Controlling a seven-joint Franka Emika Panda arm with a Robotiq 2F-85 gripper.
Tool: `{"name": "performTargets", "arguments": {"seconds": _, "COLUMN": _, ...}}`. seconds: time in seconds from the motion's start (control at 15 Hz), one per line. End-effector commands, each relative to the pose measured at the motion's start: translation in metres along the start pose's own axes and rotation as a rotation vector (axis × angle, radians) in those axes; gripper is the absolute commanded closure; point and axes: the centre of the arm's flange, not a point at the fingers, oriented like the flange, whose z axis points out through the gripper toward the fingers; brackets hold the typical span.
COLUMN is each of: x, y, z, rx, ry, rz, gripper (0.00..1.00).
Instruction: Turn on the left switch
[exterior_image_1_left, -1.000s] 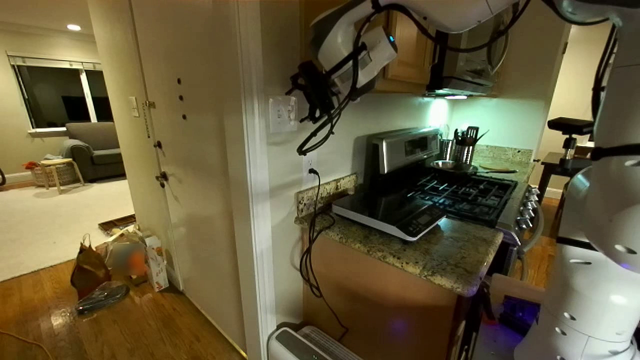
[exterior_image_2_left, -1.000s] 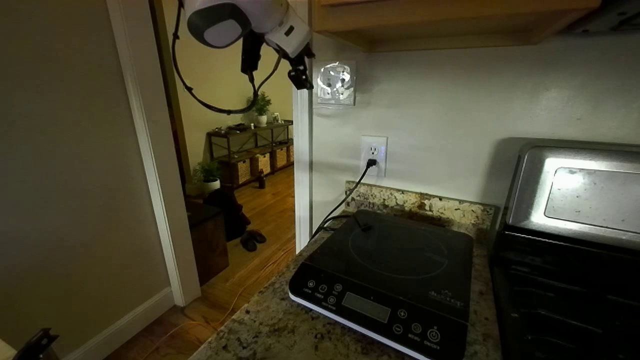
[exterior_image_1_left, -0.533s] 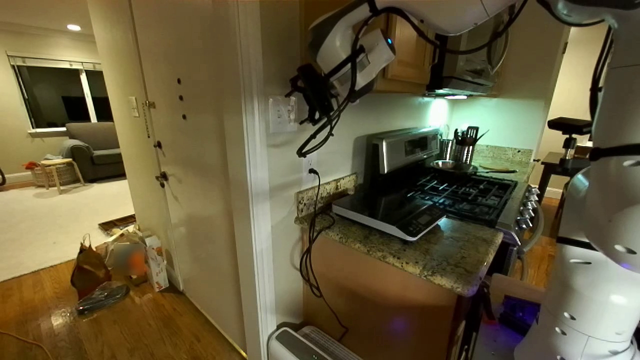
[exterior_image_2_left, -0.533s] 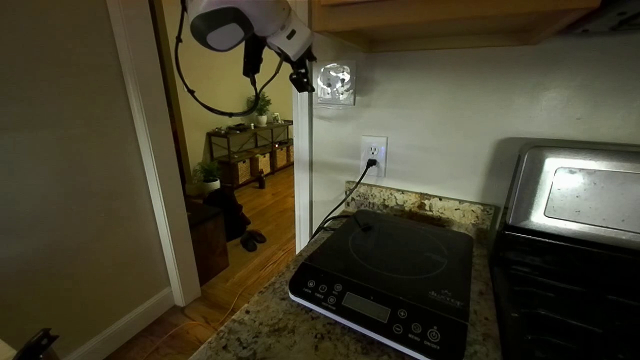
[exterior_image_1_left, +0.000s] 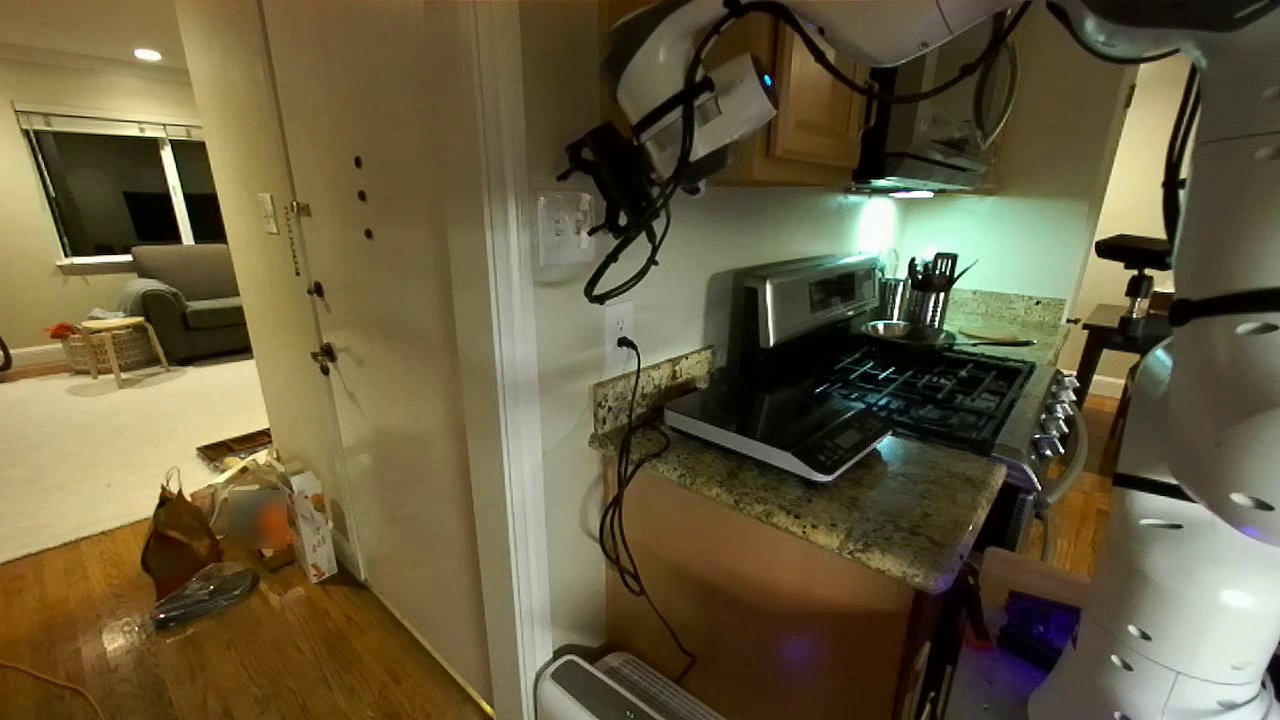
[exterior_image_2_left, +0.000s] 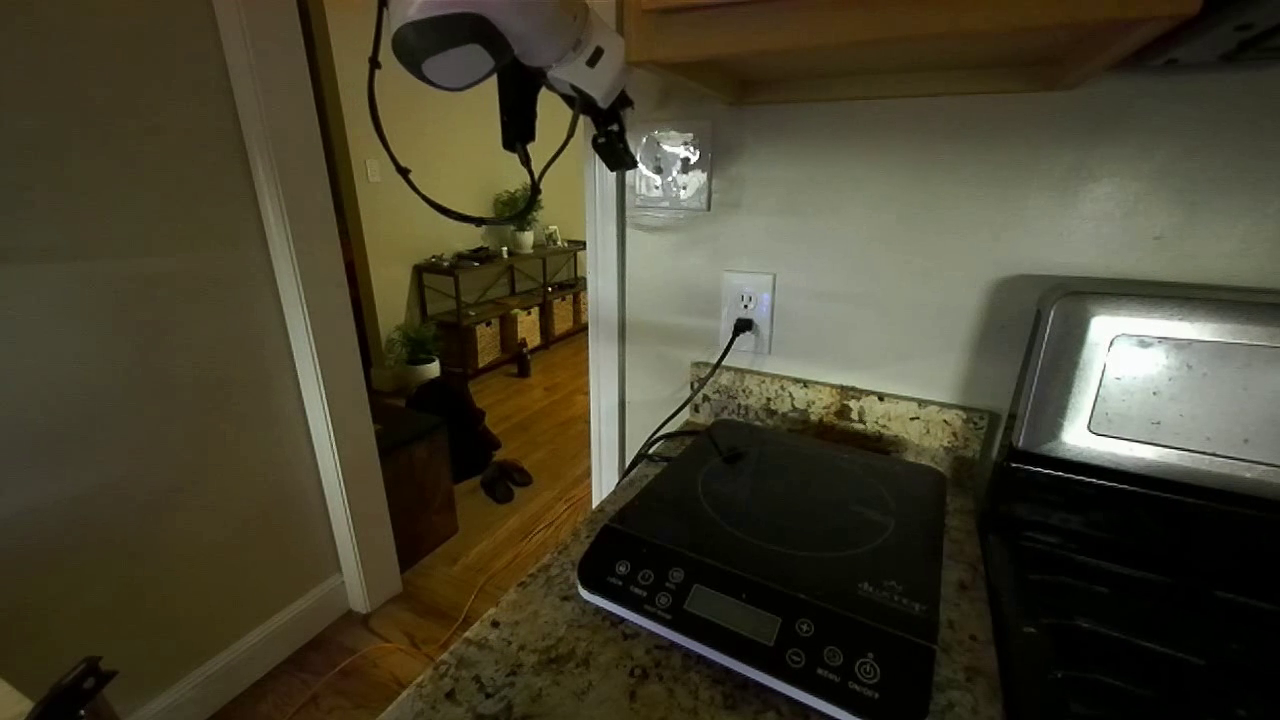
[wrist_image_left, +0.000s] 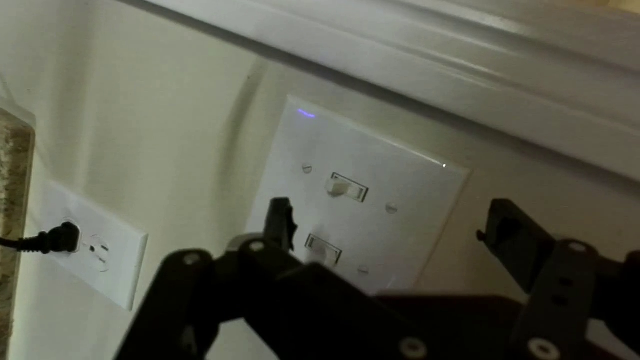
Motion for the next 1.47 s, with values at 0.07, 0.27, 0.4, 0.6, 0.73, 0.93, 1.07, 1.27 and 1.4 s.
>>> {"name": "performTargets", "arguments": {"seconds": 0.07, "x": 0.004, "y": 0.032, "z": 0.039, "rx": 0.023, "ry": -0.014, "rz": -0.029, "gripper": 0.00}}
{"name": "performTargets", "arguments": {"seconds": 0.27, "x": 0.004, "y": 0.045, "z": 0.056, "rx": 0.018, "ry": -0.021, "rz": -0.040, "gripper": 0.00}}
{"name": "performTargets", "arguments": {"seconds": 0.4, "x": 0.005, "y": 0.049, "z": 0.064, "rx": 0.020, "ry": -0.029, "rz": -0.046, "gripper": 0.00}}
{"name": "performTargets", "arguments": {"seconds": 0.6, "x": 0.008, "y": 0.048, "z": 0.068, "rx": 0.048, "ry": -0.040, "rz": -0.049, "gripper": 0.00}}
{"name": "performTargets", "arguments": {"seconds": 0.73, "x": 0.007, "y": 0.043, "z": 0.067, "rx": 0.073, "ry": -0.054, "rz": -0.041, "gripper": 0.00}}
{"name": "performTargets", "arguments": {"seconds": 0.93, "x": 0.003, "y": 0.042, "z": 0.066, "rx": 0.099, "ry": -0.079, "rz": -0.016, "gripper": 0.00}}
{"name": "performTargets", "arguments": {"seconds": 1.07, "x": 0.000, "y": 0.039, "z": 0.064, "rx": 0.119, "ry": -0.093, "rz": -0.009, "gripper": 0.00}}
{"name": "performTargets", "arguments": {"seconds": 1.27, "x": -0.003, "y": 0.032, "z": 0.058, "rx": 0.157, "ry": -0.105, "rz": -0.031, "gripper": 0.00}}
{"name": "performTargets", "arguments": {"seconds": 1.4, "x": -0.003, "y": 0.027, "z": 0.055, "rx": 0.180, "ry": -0.106, "rz": -0.052, "gripper": 0.00}}
